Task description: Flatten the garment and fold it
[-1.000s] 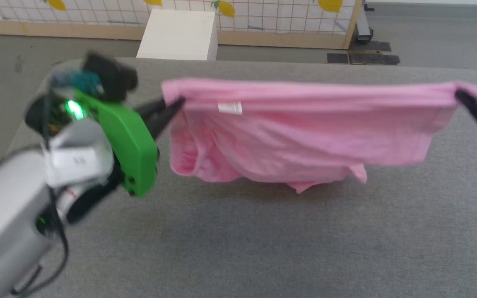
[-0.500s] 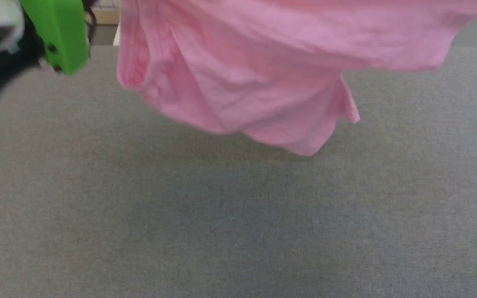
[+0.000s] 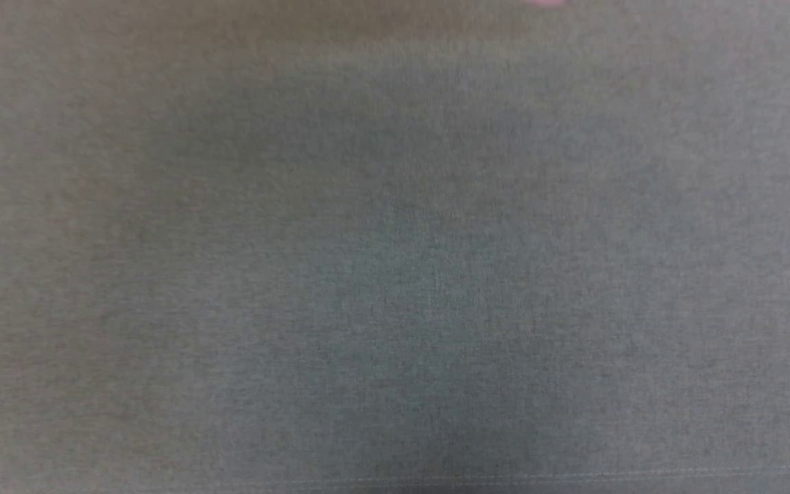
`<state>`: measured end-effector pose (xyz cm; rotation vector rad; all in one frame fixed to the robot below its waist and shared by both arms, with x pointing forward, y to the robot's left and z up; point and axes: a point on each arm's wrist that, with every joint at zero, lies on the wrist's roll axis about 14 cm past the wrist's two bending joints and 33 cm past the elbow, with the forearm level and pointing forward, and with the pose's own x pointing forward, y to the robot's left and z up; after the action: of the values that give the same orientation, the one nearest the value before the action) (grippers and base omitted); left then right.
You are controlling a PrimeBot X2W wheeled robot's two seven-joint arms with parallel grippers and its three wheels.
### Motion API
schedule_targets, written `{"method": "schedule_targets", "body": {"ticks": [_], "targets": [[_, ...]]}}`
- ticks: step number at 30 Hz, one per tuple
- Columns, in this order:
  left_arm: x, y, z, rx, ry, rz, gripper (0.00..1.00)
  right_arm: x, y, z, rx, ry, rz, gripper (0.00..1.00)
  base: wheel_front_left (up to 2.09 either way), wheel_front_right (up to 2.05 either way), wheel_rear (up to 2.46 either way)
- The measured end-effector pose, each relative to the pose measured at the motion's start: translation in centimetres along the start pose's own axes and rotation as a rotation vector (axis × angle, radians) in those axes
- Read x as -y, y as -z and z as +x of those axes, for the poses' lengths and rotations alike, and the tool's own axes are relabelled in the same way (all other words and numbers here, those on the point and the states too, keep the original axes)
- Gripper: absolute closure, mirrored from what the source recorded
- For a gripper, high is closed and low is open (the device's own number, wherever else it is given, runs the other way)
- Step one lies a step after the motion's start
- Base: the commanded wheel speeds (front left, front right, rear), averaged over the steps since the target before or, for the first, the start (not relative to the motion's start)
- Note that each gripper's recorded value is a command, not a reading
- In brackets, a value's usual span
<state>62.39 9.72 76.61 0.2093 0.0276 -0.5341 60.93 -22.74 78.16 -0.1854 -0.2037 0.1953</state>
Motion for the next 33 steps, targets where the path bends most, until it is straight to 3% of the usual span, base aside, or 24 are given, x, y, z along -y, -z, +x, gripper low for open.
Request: {"method": "schedule_targets", "body": {"ticks": [8,18,24,33], "targets": [[-3.2,3.2,7.3,0.075,-0.078,-0.063,1.0,1.9,4.0,6.0,0.063,0.08,0.01,1.0,0.0,0.0,0.0],[-3.1,12.2,12.0,0.018,-0.069,-0.157,1.0,0.3,13.9,8.2,-0.074,0.055,0.014,1.0,0.0,0.0,0.0],[0.2,20.4,11.0,-0.126,-0.018,-0.219,1.0,-2.0,20.9,5.4,-0.233,0.001,0.026,1.0,0.0,0.0,0.0],[9.0,29.3,3.6,-0.322,0.102,-0.347,1.0,-4.6,27.5,-4.1,-0.474,-0.092,0.054,1.0,0.0,0.0,0.0]]}}
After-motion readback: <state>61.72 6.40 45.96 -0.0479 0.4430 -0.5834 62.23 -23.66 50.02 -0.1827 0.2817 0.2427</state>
